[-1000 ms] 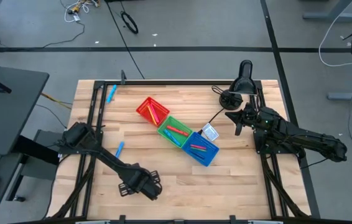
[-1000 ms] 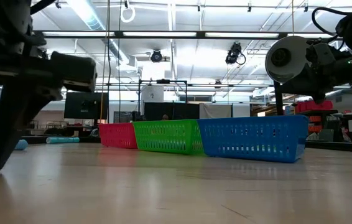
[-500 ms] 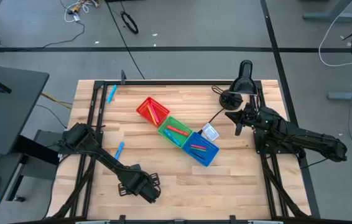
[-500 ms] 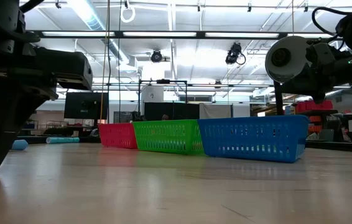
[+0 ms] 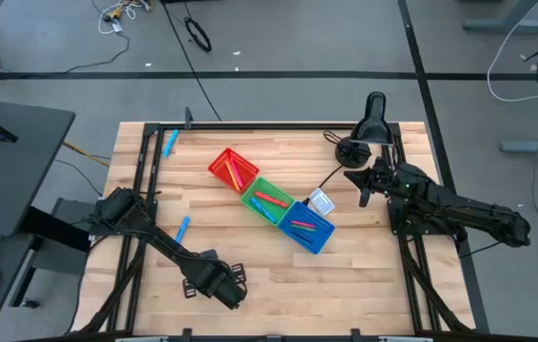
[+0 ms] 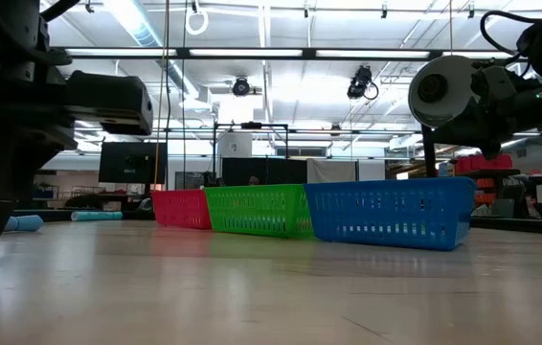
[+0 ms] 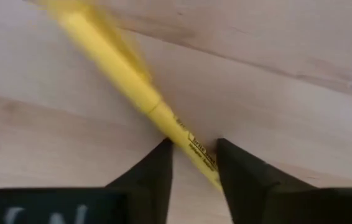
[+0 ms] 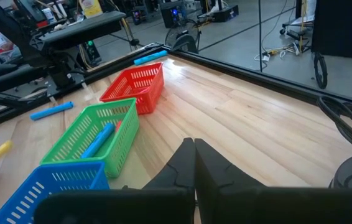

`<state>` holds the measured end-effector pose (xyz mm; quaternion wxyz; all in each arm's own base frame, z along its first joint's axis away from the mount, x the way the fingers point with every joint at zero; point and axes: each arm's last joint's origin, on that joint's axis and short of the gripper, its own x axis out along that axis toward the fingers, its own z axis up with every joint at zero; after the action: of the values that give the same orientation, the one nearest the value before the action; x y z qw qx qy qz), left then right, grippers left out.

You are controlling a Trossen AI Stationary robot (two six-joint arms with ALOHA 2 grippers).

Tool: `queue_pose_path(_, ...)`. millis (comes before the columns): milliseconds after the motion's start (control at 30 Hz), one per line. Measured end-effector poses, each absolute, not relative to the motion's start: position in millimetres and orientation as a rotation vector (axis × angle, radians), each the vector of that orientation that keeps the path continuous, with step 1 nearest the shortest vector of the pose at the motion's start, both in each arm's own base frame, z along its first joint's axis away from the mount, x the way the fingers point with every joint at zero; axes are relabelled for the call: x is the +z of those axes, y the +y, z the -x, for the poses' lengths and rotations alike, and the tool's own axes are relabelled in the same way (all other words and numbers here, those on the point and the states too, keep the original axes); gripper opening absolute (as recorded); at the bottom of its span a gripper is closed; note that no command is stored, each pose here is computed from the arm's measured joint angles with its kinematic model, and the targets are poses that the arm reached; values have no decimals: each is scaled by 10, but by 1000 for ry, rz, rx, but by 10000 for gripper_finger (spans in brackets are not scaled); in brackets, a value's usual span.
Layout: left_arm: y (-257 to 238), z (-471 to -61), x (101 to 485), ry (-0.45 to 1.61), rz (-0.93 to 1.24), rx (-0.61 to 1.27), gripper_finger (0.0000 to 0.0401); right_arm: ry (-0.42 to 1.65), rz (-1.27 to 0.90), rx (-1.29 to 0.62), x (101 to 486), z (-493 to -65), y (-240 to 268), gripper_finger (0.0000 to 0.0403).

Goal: Pick & Place Markers
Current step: Put the yellow marker pen into the red bin

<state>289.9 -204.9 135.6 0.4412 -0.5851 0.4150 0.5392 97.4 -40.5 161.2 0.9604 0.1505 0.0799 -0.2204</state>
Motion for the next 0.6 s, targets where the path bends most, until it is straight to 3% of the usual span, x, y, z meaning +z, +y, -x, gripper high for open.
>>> queue_pose_path(300,-2052,-2909,1355,1018,1443,1314,32,162,-305,-447,1612,-974,-405,0)
queue_pose_path(600,-2046,-2900,1411,1048,1401,1247,41,162,-305,-447,1612,-974,-405,0)
